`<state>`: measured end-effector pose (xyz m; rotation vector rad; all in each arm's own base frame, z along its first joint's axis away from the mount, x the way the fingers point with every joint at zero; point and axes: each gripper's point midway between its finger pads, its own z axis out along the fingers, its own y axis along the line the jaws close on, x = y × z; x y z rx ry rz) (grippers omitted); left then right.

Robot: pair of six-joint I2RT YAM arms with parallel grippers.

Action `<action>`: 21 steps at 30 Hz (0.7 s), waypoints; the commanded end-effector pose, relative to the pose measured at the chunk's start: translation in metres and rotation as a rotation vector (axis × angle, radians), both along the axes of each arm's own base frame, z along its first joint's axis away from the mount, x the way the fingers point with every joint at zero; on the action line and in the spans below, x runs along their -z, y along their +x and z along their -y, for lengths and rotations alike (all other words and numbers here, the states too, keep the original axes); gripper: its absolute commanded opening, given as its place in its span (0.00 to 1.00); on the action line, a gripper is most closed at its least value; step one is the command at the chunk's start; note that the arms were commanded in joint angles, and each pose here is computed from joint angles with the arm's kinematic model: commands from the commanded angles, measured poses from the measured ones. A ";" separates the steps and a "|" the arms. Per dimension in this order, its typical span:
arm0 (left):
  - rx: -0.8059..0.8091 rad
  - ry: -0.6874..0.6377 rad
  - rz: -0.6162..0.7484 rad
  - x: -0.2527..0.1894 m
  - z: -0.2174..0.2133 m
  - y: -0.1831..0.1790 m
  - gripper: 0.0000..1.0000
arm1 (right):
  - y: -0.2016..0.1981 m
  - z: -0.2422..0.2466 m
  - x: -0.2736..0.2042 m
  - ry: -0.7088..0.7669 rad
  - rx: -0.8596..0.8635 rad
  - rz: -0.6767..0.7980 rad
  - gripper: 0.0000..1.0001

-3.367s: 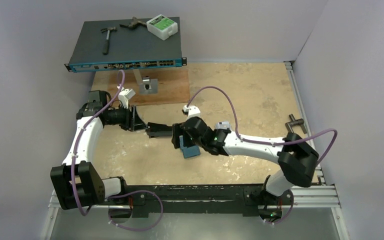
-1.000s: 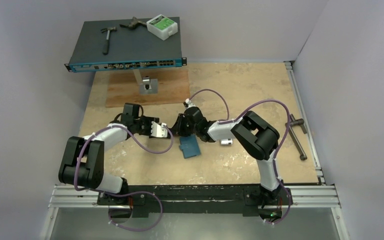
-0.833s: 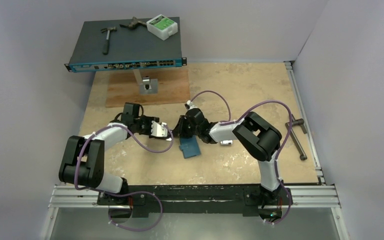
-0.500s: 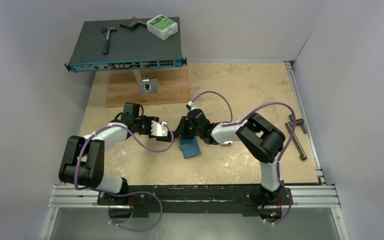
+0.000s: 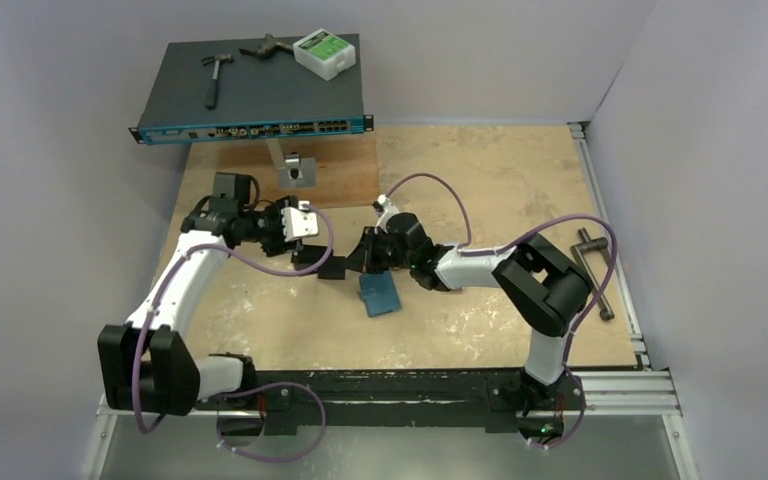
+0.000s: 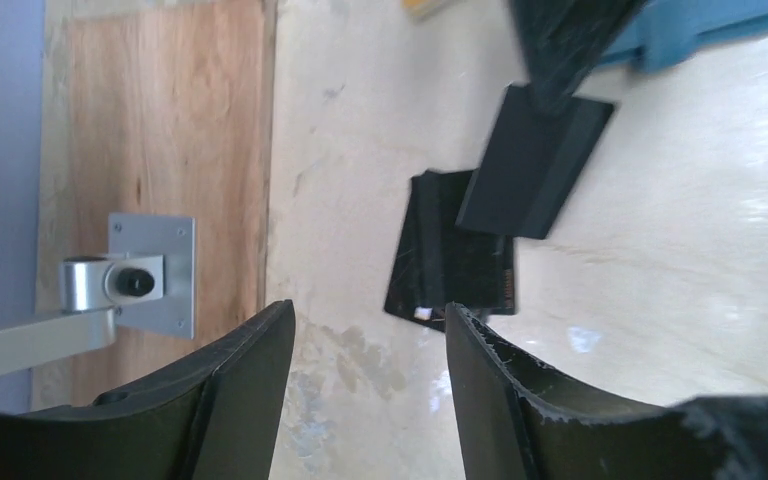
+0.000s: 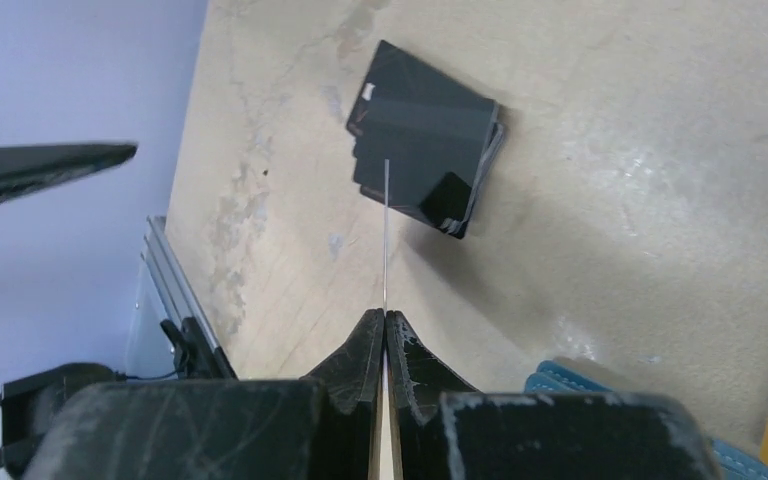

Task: Put the credit cards into the card holder
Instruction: Pick up the credit card from the storage box.

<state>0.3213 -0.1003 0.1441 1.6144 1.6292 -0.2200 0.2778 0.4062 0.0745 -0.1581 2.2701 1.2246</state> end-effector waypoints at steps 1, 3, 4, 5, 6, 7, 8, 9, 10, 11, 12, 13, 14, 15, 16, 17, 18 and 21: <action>0.064 -0.157 -0.161 -0.027 0.023 -0.058 0.57 | -0.006 -0.006 -0.050 0.067 -0.117 0.139 0.00; 0.069 -0.198 -0.192 -0.037 0.028 -0.067 0.57 | -0.011 -0.004 -0.061 0.057 -0.153 0.173 0.00; 0.071 -0.213 -0.205 -0.041 0.030 -0.069 0.57 | -0.012 -0.001 -0.066 0.043 -0.163 0.190 0.00; 0.076 -0.226 -0.221 -0.043 0.032 -0.072 0.57 | -0.014 0.002 -0.071 0.032 -0.170 0.204 0.00; 0.083 -0.239 -0.234 -0.045 0.034 -0.075 0.57 | -0.018 0.004 -0.076 0.030 -0.186 0.216 0.00; 0.087 -0.248 -0.248 -0.046 0.035 -0.077 0.57 | -0.022 0.006 -0.082 0.031 -0.203 0.229 0.00; 0.092 -0.258 -0.267 -0.048 0.037 -0.081 0.57 | -0.025 0.009 -0.087 0.025 -0.213 0.238 0.00; 0.099 -0.272 -0.283 -0.051 0.039 -0.085 0.57 | -0.028 0.011 -0.092 0.020 -0.227 0.248 0.00; 0.109 -0.287 -0.296 -0.055 0.041 -0.088 0.57 | -0.033 0.013 -0.097 0.017 -0.241 0.256 0.00; 0.118 -0.304 -0.313 -0.059 0.043 -0.093 0.57 | -0.037 0.014 -0.101 0.012 -0.259 0.264 0.00; 0.129 -0.320 -0.320 -0.063 0.046 -0.097 0.57 | -0.042 0.013 -0.106 0.008 -0.277 0.275 0.00; 0.135 -0.331 -0.323 -0.067 0.048 -0.099 0.56 | -0.046 0.012 -0.110 0.001 -0.295 0.284 0.00; 0.136 -0.342 -0.323 -0.071 0.050 -0.100 0.55 | -0.050 0.009 -0.115 -0.010 -0.311 0.299 0.00; 0.138 -0.352 -0.321 -0.075 0.051 -0.101 0.54 | -0.054 0.008 -0.113 -0.050 -0.329 0.297 0.00; 0.138 -0.362 -0.316 -0.079 0.052 -0.101 0.54 | -0.056 0.003 -0.121 -0.062 -0.353 0.326 0.00; 0.136 -0.373 -0.311 -0.084 0.054 -0.101 0.53 | -0.060 0.000 -0.125 -0.068 -0.372 0.336 0.00; 0.134 -0.382 -0.312 -0.087 0.054 -0.101 0.53 | -0.063 -0.003 -0.128 -0.071 -0.385 0.343 0.00; 0.142 -0.384 -0.316 -0.092 0.055 -0.107 0.53 | -0.070 -0.007 -0.141 -0.072 -0.411 0.368 0.00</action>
